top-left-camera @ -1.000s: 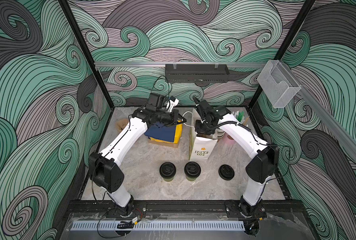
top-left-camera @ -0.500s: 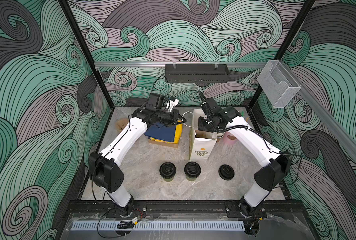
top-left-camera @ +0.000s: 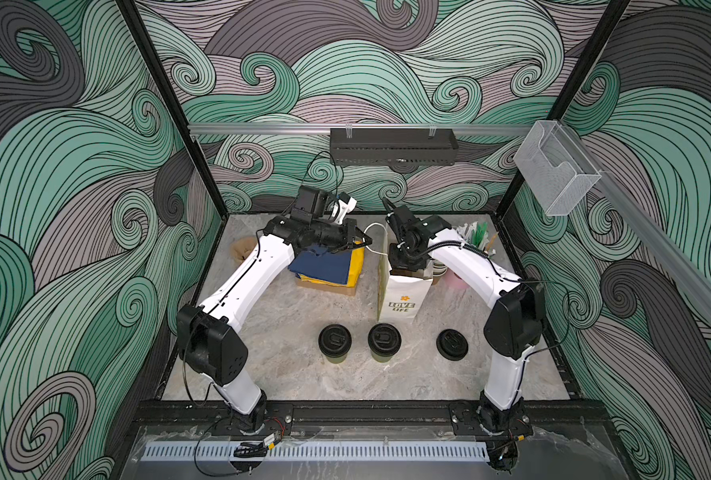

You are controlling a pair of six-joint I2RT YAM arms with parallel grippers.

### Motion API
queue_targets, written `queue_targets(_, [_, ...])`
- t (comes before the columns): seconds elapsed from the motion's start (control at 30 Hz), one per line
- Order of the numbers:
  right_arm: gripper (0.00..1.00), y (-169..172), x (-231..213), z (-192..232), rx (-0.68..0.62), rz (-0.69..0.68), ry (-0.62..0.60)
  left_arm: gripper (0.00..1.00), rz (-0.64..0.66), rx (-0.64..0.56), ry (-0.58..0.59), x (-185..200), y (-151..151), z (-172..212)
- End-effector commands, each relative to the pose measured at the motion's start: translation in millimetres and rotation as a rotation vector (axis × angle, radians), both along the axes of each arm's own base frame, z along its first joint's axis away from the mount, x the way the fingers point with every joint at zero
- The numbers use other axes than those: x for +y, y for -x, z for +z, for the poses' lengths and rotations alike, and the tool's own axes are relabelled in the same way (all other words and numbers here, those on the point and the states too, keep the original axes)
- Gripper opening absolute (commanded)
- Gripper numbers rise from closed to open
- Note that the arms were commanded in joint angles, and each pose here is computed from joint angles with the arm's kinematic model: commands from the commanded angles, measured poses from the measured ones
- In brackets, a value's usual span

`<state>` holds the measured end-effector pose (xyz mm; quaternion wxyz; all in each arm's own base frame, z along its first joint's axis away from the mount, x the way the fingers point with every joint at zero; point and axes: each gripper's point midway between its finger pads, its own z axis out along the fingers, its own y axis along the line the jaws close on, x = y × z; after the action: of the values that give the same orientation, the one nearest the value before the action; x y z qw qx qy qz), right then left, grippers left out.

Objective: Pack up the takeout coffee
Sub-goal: 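Push the carrier down into the bag with the right gripper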

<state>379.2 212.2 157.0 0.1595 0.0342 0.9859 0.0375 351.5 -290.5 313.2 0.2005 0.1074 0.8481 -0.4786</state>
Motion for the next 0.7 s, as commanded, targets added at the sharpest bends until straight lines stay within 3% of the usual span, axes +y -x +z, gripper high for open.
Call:
queue_targets(0.0, [0.26, -7, -10, -3, -0.016, -0.022, 0.046, 0.0, 0.008, -0.032, -0.001, 2, -5, 10])
queue_targets(0.27, [0.26, -10, -19, -28, 0.022, -0.022, 0.101, 0.0, 0.016, -0.03, -0.008, 4, -6, 9])
queue_targets(0.67, [0.26, -18, -9, -60, 0.029, -0.01, 0.078, 0.0, 0.022, -0.022, -0.017, 5, -6, 5])
